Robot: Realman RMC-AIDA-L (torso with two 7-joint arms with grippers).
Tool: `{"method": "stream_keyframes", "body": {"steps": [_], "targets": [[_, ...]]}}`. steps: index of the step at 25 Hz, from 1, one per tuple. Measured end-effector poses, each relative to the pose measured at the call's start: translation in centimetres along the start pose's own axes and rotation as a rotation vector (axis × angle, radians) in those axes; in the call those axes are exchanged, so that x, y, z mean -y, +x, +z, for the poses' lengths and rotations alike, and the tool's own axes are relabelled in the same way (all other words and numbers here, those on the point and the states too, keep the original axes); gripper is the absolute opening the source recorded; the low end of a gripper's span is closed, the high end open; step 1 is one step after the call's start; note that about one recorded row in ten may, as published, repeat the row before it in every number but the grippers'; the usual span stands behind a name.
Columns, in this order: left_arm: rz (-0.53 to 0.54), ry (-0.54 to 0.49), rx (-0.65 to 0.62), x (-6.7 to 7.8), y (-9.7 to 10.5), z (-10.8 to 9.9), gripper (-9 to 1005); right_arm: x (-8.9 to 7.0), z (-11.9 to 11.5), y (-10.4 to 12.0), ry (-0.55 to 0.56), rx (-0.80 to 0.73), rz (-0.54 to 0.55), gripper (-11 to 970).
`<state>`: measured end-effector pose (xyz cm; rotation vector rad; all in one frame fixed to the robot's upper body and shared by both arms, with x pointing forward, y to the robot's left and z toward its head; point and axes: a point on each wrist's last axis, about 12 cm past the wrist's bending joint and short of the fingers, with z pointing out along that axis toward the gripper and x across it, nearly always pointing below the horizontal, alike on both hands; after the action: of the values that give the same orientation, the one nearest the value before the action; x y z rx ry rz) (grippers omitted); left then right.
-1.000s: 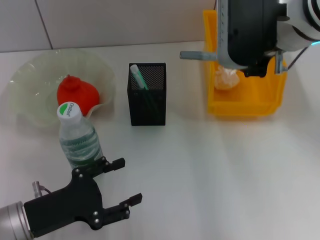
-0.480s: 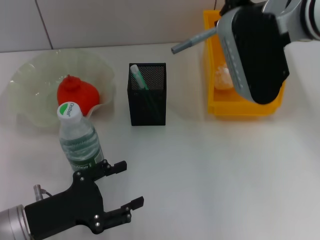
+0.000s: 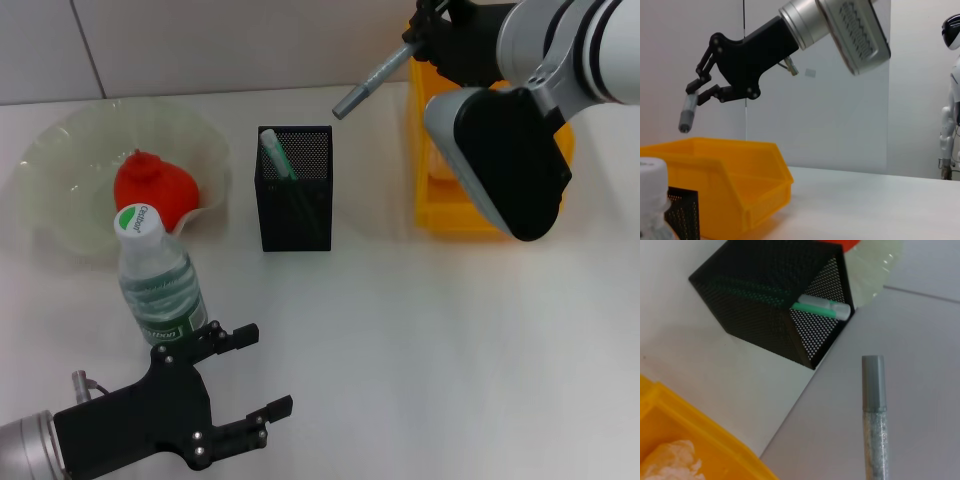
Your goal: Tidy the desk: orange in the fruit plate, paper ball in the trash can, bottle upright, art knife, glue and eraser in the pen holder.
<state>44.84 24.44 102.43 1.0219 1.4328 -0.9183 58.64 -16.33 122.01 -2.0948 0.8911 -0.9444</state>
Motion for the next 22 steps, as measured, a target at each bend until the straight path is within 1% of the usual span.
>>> {"method": "stream_keyframes", "body": {"steps": [2, 3, 4, 7, 8, 9, 10, 11, 13, 15, 18, 22], "targets": [[-0.001, 0.001, 0.002, 0.0, 0.0, 0.0, 784, -0.1, 0.3, -0.2, 0.016, 0.000, -0.047, 131], [-0.005, 0.002, 0.002, 0.1, 0.0, 0.0, 784, -0.2, 0.7, -0.3, 0.047, -0.008, -0.091, 131], [-0.005, 0.002, 0.002, 0.1, 0.0, 0.0, 784, -0.2, 0.7, -0.3, 0.047, -0.008, -0.091, 131], [-0.013, 0.005, 0.005, 0.0, 0.1, 0.2, 784, -0.5, 1.6, -0.5, 0.075, -0.017, -0.151, 131], [-0.016, 0.004, 0.006, 0.0, 0.1, 0.2, 784, -0.8, 2.1, -0.8, 0.087, -0.017, -0.199, 131], [-0.016, 0.004, 0.006, 0.0, 0.1, 0.2, 784, -0.8, 2.1, -0.8, 0.087, -0.017, -0.199, 133], [-0.016, 0.004, 0.006, 0.0, 0.1, 0.2, 784, -1.2, 2.7, -1.2, 0.104, -0.018, -0.245, 135], [-0.016, 0.004, 0.006, 0.0, 0.1, 0.2, 784, -1.2, 2.7, -1.2, 0.104, -0.018, -0.245, 137], [-0.014, 0.007, 0.007, 0.0, 0.0, 0.2, 784, -1.7, 3.6, -1.8, 0.130, -0.020, -0.293, 142], [-0.015, 0.008, 0.007, 0.0, 0.0, 0.3, 785, -1.7, 3.8, -2.0, 0.137, -0.018, -0.304, 146], [-0.021, 0.012, 0.008, 0.0, 0.1, 0.5, 785, -1.7, 4.3, -2.5, 0.165, -0.019, -0.354, 152], [-0.023, 0.012, 0.008, 0.0, 0.1, 0.5, 785, -1.8, 4.8, -2.9, 0.184, -0.020, -0.382, 161]]}}
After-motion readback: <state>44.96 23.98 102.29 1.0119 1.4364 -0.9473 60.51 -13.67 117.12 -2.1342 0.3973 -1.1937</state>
